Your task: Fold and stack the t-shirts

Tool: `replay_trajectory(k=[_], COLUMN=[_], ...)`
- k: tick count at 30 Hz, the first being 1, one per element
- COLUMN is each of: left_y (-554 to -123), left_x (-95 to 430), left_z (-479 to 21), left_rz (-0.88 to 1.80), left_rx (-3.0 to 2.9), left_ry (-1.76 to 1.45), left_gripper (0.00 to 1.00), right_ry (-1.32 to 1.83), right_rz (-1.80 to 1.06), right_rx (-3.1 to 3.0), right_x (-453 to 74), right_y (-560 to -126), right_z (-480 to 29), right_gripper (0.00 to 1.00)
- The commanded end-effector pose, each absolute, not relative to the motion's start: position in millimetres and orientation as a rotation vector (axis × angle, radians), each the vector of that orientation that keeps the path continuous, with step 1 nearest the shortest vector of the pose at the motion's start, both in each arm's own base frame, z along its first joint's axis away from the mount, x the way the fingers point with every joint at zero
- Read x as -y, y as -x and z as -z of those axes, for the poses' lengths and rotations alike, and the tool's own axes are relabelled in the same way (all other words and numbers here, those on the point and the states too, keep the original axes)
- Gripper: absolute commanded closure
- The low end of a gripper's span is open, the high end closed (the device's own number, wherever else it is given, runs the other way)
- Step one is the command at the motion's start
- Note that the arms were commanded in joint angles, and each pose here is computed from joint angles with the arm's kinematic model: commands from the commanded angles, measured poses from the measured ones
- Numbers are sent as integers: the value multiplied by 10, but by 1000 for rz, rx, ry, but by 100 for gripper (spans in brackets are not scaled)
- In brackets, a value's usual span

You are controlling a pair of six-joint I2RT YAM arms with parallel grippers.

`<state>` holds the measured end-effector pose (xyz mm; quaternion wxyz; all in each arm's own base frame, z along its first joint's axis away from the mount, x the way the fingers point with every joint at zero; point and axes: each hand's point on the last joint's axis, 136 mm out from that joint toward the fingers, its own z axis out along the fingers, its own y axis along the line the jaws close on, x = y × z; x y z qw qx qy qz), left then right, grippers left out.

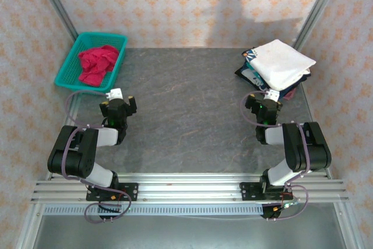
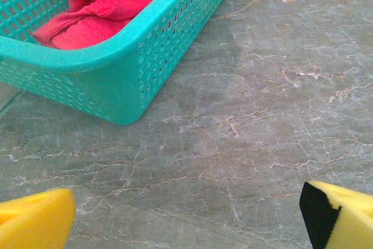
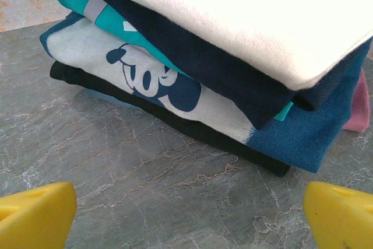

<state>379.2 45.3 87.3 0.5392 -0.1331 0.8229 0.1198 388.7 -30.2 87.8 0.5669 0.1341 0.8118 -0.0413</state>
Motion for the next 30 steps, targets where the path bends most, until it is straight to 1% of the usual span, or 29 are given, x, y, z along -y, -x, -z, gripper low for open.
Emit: replay_trajectory(k=[1, 3, 6, 9, 13, 17, 20, 22, 25, 28, 30], left_y=[-3843, -3890, -3798, -3617, -3284, -3001, -2928, -3030, -3309, -3718, -3994], left_x=[-482, -412, -284, -195, 14, 27, -73, -117, -309, -542, -673], left_z=[-1055, -1227, -1536, -1817, -2041, -2283, -2500, -2621, -2574, -2653, -2721], left_rz=[-307, -317, -311, -241, -140, -40, -90, -122, -155, -215, -193], left_rx=[-1913, -1937, -1919, -1901, -1893, -1910, -2009, -2142, -2380, -2470, -2462], left_ry=[318, 275, 218, 231, 215, 319, 396, 410, 513, 586, 634], left_gripper=[0, 0, 0, 0, 0, 0, 0, 0, 0, 0, 0], right_ry=[-306, -303, -316, -346, -409, -441, -424, -393, -306, -203, -147], right_rz=[109, 107, 122, 51, -31, -126, -247, -324, -331, -375, -425], right_rx=[-1889, -1879, -1870, -1861, -1819, -1843, -1931, -1972, -2045, -2105, -2152], right_x=[311, 307, 326, 271, 222, 132, -65, -234, -494, -844, -1097], right_y=[-3923, -3898, -3810, -3689, -3512, -3444, -3486, -3535, -3595, -3676, -3732], right_z=[-944, -1043, -1270, -1519, -1850, -2131, -2314, -2468, -2630, -2793, -2874], right_gripper=[1, 1, 1, 1, 1, 1, 1, 1, 1, 1, 1])
